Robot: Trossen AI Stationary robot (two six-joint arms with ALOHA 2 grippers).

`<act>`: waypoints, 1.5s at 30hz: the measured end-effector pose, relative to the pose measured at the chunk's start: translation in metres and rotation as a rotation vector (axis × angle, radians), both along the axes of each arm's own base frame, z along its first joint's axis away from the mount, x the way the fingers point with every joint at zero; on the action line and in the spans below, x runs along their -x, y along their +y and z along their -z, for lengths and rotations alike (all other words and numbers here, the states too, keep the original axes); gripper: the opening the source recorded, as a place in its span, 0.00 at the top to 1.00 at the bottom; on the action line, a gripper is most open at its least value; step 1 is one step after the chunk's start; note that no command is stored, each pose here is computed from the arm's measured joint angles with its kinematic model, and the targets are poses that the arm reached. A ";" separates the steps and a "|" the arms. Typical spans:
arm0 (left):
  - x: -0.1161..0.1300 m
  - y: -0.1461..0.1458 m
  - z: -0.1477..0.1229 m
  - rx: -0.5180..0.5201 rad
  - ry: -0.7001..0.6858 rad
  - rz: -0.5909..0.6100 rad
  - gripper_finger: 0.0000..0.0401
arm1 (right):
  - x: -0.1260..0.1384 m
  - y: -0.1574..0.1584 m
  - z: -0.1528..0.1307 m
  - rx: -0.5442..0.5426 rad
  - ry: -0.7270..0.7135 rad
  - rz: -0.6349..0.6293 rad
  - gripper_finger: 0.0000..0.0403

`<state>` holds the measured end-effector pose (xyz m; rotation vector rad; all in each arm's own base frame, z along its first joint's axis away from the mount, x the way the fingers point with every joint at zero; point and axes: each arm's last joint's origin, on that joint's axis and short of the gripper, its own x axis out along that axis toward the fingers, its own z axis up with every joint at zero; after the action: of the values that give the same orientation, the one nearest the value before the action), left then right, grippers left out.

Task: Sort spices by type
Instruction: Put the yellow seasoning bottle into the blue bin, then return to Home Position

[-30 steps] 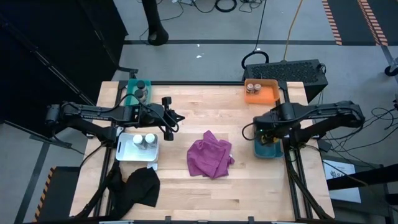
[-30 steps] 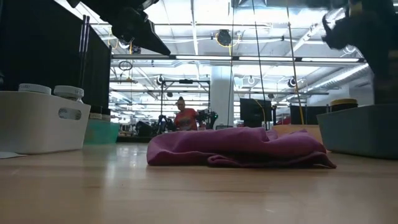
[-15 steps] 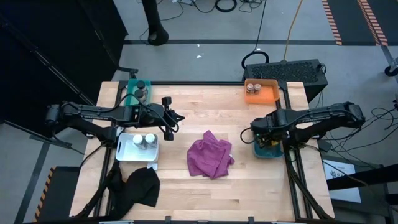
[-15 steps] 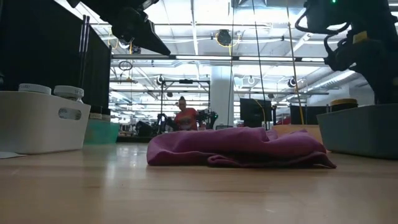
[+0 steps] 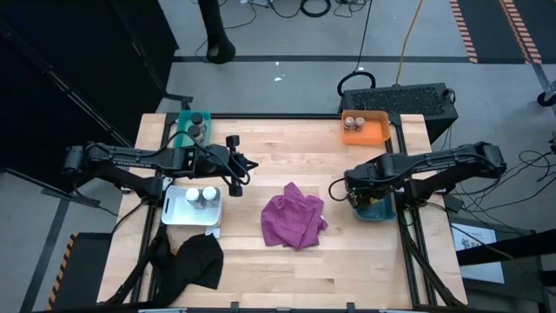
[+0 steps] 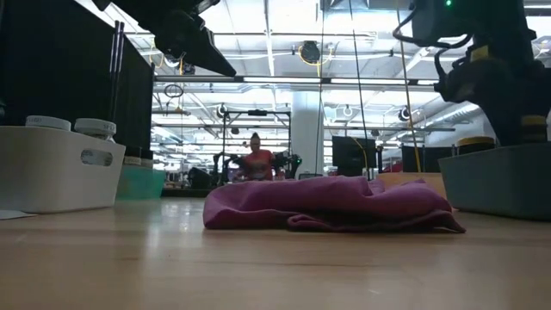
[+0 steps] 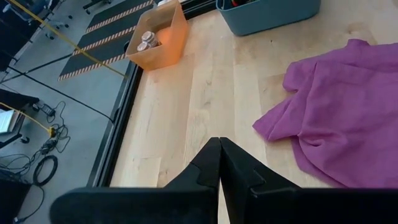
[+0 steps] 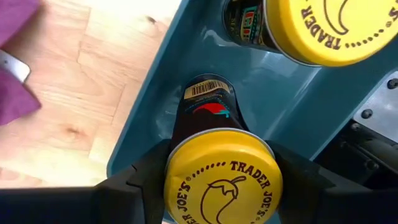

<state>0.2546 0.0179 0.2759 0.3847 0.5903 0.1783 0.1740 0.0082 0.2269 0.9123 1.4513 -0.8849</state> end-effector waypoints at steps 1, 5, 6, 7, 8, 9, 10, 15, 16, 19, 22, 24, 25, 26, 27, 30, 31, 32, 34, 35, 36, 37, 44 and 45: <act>0.000 0.000 0.000 0.000 0.000 0.000 0.97 | -0.001 0.000 0.001 0.000 0.008 0.000 0.50; 0.000 0.000 0.000 0.000 0.001 0.000 0.97 | -0.004 0.000 0.005 0.000 0.031 -0.014 0.48; 0.000 0.000 0.000 0.000 0.002 -0.001 0.97 | -0.005 0.000 0.006 0.000 0.035 -0.017 0.46; 0.000 0.000 0.001 0.008 0.004 -0.005 0.97 | -0.005 0.000 0.007 0.000 0.037 -0.020 0.45; 0.001 0.000 0.001 0.024 0.005 -0.015 0.97 | -0.006 0.000 0.007 0.000 0.039 -0.021 0.43; 0.001 0.000 0.001 0.042 0.002 -0.027 0.97 | -0.006 0.000 0.007 0.000 0.038 -0.027 0.41; 0.001 0.000 0.001 0.059 -0.002 -0.038 0.97 | -0.006 0.000 0.007 0.000 0.036 -0.034 0.39; 0.002 0.000 0.003 0.157 -0.009 -0.101 0.97 | -0.005 0.000 0.005 0.018 0.042 -0.045 0.33; 0.003 0.000 0.004 0.183 -0.010 -0.115 0.97 | -0.005 0.000 0.002 0.022 0.049 -0.047 0.33; 0.007 -0.004 0.003 0.245 0.008 -0.080 0.97 | -0.006 -0.001 -0.016 0.113 0.042 -0.068 0.34; 0.014 -0.021 -0.017 0.254 -0.114 0.057 0.97 | -0.011 0.000 -0.046 0.279 -0.050 -0.110 0.35; 0.025 -0.032 -0.035 0.236 -0.205 0.184 0.97 | -0.017 0.002 -0.067 0.395 -0.161 -0.175 0.36; 0.032 -0.037 -0.044 0.226 -0.250 0.241 0.97 | -0.021 0.004 -0.077 0.466 -0.233 -0.206 0.36; 0.041 -0.042 -0.054 0.220 -0.304 0.286 0.97 | -0.025 0.005 -0.084 0.542 -0.298 -0.236 0.36; 0.052 -0.045 -0.063 0.215 -0.349 0.323 0.97 | -0.029 0.008 -0.089 0.607 -0.354 -0.269 0.36; 0.088 -0.051 -0.076 0.199 -0.433 0.390 0.97 | -0.038 0.017 -0.100 0.781 -0.492 -0.403 0.36; 0.100 -0.051 -0.075 0.200 -0.459 0.396 0.97 | -0.039 0.020 -0.100 0.828 -0.527 -0.438 0.36; 0.112 -0.051 -0.074 0.211 -0.488 0.399 0.97 | -0.041 0.024 -0.100 0.871 -0.560 -0.472 0.36; 0.133 -0.048 -0.065 0.237 -0.552 0.398 0.97 | -0.040 0.032 -0.094 0.911 -0.627 -0.551 0.36; 0.143 -0.046 -0.060 0.250 -0.595 0.398 0.97 | -0.038 0.035 -0.089 0.914 -0.661 -0.588 0.36; 0.150 -0.045 -0.053 0.261 -0.644 0.398 0.97 | -0.034 0.038 -0.082 0.917 -0.694 -0.612 0.36; 0.156 -0.043 -0.048 0.268 -0.704 0.392 0.97 | -0.031 0.040 -0.076 0.923 -0.738 -0.627 0.36; 0.153 -0.038 -0.001 0.191 -0.838 0.243 0.97 | -0.001 0.041 -0.037 1.106 -1.156 -0.717 0.37; 0.151 -0.035 0.003 0.176 -0.859 0.193 0.97 | 0.002 0.037 -0.036 1.147 -1.227 -0.720 0.37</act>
<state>0.1032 -0.0175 0.2727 0.1626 -0.2773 0.0899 0.1716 0.0450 0.2627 -0.0773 0.0175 -0.3075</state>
